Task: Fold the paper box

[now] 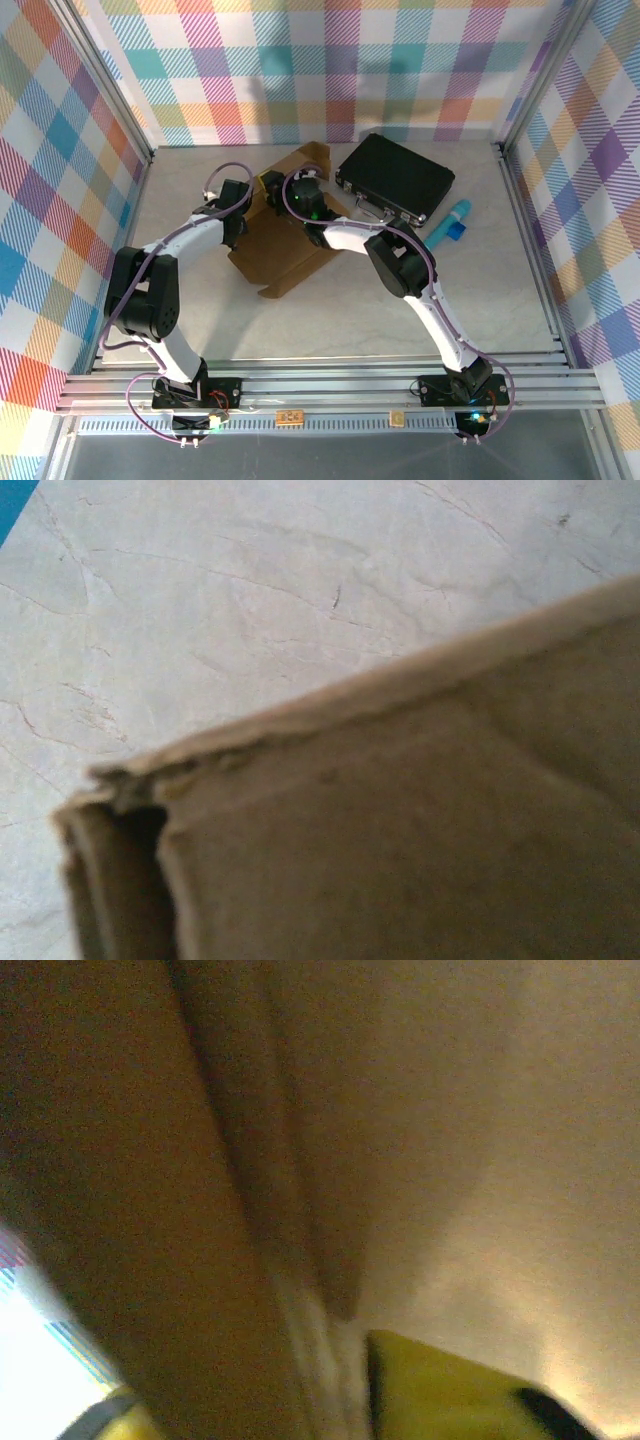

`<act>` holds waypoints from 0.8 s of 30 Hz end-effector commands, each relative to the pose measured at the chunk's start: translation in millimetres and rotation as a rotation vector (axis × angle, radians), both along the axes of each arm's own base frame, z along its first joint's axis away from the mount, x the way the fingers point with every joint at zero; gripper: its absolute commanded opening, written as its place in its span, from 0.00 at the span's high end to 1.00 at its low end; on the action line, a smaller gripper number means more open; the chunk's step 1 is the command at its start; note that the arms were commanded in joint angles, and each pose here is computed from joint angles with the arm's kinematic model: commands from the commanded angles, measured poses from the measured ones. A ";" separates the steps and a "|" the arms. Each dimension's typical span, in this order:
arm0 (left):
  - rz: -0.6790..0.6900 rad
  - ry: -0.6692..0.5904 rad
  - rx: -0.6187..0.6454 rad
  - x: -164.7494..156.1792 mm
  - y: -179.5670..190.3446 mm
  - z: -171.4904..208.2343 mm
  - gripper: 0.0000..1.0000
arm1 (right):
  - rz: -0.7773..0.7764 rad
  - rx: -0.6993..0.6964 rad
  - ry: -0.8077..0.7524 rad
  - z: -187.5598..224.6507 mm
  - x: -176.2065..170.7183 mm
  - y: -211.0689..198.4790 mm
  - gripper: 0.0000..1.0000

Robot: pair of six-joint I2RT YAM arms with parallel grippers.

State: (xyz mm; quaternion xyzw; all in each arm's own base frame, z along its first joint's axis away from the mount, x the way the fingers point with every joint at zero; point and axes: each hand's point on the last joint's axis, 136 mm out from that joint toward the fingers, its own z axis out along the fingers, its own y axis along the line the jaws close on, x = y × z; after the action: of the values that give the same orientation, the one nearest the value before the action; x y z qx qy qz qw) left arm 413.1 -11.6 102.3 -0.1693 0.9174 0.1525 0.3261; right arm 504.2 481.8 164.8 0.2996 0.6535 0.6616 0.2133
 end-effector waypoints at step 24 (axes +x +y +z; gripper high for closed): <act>-0.167 0.427 -0.488 -40.4 -56.1 60.9 1.00 | 0.132 -1.007 -0.234 155.9 -83.8 -279.0 0.27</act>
State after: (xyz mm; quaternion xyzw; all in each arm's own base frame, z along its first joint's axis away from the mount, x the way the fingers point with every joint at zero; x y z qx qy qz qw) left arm 403.4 -55.8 174.5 -0.1324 0.9741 -0.0291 0.1809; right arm 448.0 200.9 353.0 0.1718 0.8269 0.3637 0.3929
